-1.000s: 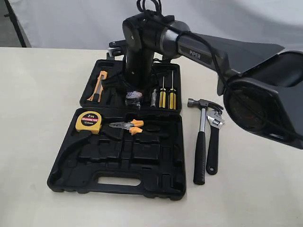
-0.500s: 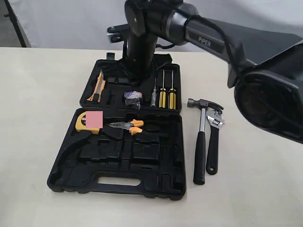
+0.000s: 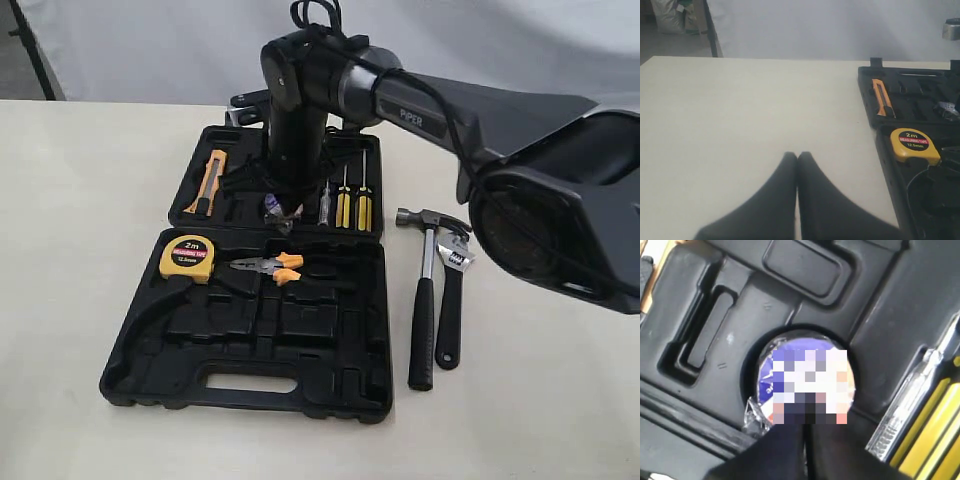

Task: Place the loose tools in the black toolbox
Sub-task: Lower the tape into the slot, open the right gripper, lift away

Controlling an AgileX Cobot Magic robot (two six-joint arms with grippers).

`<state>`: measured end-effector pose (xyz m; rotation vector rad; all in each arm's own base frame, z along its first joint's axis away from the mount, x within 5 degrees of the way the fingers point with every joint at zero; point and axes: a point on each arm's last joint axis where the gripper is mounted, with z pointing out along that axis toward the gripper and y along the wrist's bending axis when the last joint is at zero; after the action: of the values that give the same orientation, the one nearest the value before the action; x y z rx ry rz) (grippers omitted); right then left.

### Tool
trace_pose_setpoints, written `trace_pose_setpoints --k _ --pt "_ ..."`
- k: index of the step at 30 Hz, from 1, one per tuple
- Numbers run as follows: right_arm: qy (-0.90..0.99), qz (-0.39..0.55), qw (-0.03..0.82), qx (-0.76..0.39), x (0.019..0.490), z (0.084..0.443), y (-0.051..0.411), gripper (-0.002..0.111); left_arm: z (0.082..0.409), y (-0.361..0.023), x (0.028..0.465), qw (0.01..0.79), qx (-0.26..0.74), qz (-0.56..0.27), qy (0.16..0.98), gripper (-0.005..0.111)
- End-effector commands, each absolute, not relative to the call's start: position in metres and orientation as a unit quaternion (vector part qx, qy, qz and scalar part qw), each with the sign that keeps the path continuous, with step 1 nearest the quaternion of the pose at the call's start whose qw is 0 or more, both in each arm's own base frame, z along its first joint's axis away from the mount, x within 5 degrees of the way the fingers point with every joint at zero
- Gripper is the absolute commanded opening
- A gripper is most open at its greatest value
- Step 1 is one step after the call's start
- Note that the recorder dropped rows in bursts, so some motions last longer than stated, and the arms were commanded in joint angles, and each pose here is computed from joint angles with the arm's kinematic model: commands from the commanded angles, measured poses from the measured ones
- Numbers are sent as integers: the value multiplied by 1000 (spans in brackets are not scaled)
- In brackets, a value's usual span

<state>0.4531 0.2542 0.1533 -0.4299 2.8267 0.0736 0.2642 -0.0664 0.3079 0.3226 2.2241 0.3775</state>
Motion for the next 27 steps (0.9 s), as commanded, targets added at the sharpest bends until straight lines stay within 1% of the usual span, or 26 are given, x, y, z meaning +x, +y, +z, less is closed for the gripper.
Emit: trace_pose_setpoints --k 1,7,9,12,17,20,23,27 --pt "979 31 144 -142 454 159 252 0 307 -66 263 422 122 139 888 1" --pt "973 45 178 -138 453 188 251 0 307 -66 263 422 122 139 888 1" --pt "972 50 185 -137 454 189 252 0 307 -66 263 422 122 139 888 1" --pt "972 53 183 -140 454 181 257 0 307 -66 263 422 122 139 888 1" --pt "976 47 158 -146 454 152 263 0 307 -66 263 422 122 139 888 1" --pt "976 51 154 -144 453 151 264 0 307 -66 263 422 122 139 888 1" --pt "972 59 175 -143 454 166 264 0 307 -66 263 422 122 139 888 1" --pt "963 75 215 -142 453 206 264 0 307 -66 263 422 122 139 888 1"
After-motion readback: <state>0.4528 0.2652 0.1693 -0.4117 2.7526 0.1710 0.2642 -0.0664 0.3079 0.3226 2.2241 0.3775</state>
